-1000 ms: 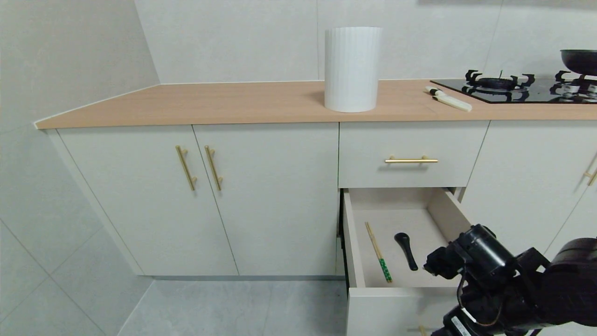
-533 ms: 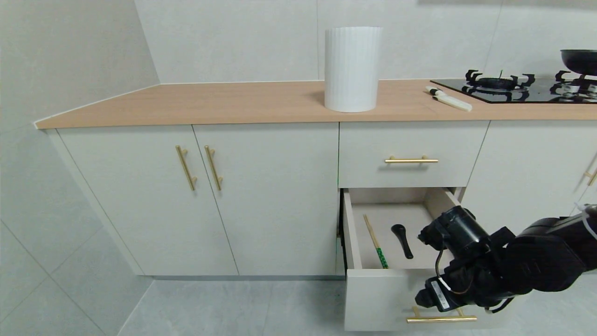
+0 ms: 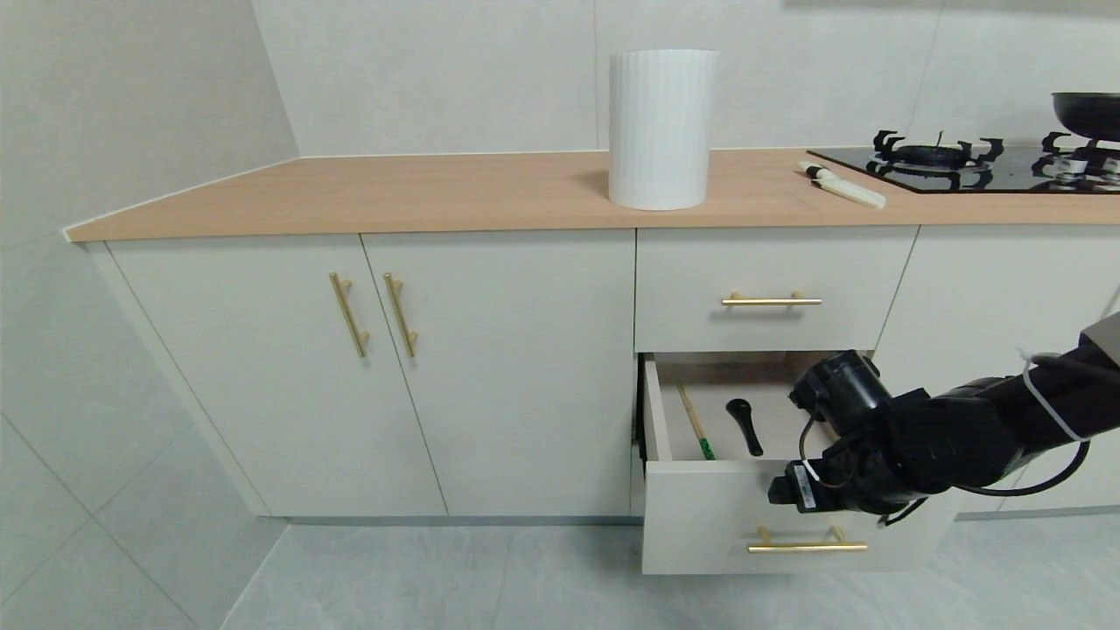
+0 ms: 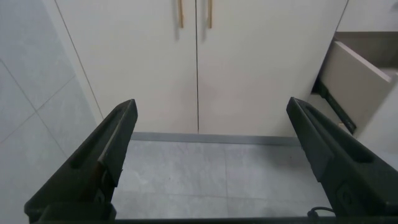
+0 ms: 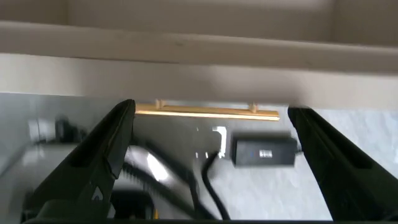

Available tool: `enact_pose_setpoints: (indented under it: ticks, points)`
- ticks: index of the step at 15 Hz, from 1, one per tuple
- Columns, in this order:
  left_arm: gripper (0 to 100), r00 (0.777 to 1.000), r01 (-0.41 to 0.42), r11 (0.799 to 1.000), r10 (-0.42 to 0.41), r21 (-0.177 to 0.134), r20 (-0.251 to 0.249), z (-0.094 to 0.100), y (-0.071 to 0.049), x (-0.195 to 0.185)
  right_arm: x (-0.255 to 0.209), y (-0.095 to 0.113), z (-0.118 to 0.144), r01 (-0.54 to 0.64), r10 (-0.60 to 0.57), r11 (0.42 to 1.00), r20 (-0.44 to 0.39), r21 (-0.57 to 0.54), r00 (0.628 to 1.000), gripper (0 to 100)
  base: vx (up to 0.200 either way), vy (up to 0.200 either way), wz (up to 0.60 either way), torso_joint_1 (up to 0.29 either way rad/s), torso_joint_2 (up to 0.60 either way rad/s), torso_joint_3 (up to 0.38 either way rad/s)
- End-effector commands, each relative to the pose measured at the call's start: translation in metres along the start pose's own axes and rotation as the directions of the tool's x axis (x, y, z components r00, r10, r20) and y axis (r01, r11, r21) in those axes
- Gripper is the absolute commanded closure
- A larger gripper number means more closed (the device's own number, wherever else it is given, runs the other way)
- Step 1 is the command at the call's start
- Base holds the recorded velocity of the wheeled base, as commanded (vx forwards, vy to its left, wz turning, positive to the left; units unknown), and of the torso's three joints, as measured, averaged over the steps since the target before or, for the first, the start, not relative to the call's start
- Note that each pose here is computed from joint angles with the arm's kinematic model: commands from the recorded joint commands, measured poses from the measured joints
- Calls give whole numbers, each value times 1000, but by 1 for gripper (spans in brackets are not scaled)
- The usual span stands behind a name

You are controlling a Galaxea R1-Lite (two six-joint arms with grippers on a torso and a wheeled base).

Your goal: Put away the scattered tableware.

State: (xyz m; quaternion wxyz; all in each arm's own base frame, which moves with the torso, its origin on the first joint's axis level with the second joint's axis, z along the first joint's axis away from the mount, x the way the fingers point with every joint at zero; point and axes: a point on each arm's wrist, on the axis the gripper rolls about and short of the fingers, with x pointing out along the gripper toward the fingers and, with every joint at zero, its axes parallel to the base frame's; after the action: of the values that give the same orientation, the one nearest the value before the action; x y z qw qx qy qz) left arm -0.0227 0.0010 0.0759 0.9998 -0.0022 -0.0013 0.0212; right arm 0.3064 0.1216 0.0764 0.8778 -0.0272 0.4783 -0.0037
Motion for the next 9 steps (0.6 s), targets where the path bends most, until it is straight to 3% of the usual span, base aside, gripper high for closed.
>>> enact_pose_setpoints:
  ticks: [1, 9]
  points:
    - [0, 1000, -1, 1000, 1, 0, 1, 0, 0, 0, 14, -3, 2, 11, -11, 1000, 4, 18, 1000, 0, 0, 0, 0, 0, 0, 0]
    - [0, 1000, -1, 1000, 1, 0, 1, 0, 0, 0, 55, 7, 45, -29, 16, 997, 183, 68, 983, 0, 0, 0, 0, 0, 0, 0]
